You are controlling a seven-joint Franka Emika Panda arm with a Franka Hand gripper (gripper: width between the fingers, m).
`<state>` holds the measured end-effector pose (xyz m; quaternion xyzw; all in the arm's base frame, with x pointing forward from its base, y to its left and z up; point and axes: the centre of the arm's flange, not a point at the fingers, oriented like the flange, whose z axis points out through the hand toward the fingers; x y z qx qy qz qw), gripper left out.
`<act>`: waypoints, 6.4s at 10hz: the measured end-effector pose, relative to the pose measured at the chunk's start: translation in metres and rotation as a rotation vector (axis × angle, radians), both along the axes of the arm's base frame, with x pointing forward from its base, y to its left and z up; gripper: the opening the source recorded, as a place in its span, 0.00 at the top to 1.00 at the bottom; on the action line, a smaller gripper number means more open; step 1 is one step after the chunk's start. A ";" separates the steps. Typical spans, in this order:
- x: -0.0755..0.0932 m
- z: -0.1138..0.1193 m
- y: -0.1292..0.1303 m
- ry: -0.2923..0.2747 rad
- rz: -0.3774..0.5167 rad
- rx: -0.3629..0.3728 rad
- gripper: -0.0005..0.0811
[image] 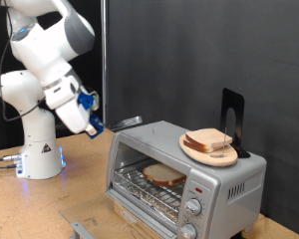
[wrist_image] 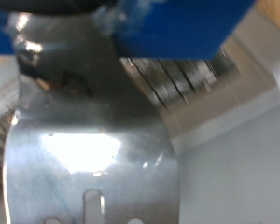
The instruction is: Make a piece of toast with the oven
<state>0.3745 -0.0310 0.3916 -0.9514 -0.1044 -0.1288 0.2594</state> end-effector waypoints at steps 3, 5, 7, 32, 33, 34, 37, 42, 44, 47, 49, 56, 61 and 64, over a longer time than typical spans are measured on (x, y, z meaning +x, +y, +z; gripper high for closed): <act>0.009 0.013 0.054 0.004 -0.029 0.017 0.50; 0.012 0.022 0.090 -0.011 -0.041 -0.003 0.50; 0.013 0.030 0.125 -0.031 -0.018 -0.023 0.50; 0.028 0.033 0.173 -0.067 -0.046 -0.038 0.01; 0.027 0.035 0.169 -0.055 -0.033 -0.048 0.00; 0.027 0.035 0.169 -0.055 -0.037 -0.044 0.00; 0.024 0.035 0.150 -0.058 -0.052 -0.002 0.00; -0.006 0.046 0.067 -0.032 -0.066 0.067 0.00; -0.020 0.049 0.034 -0.037 -0.088 0.068 0.00; -0.034 0.052 0.012 -0.042 -0.080 0.078 0.00; -0.034 0.046 0.007 -0.031 -0.090 0.087 0.00; -0.038 -0.003 -0.093 -0.032 -0.171 0.158 0.00; -0.029 -0.041 -0.124 -0.041 -0.193 0.101 0.00; -0.024 -0.053 -0.134 -0.042 -0.192 0.103 0.00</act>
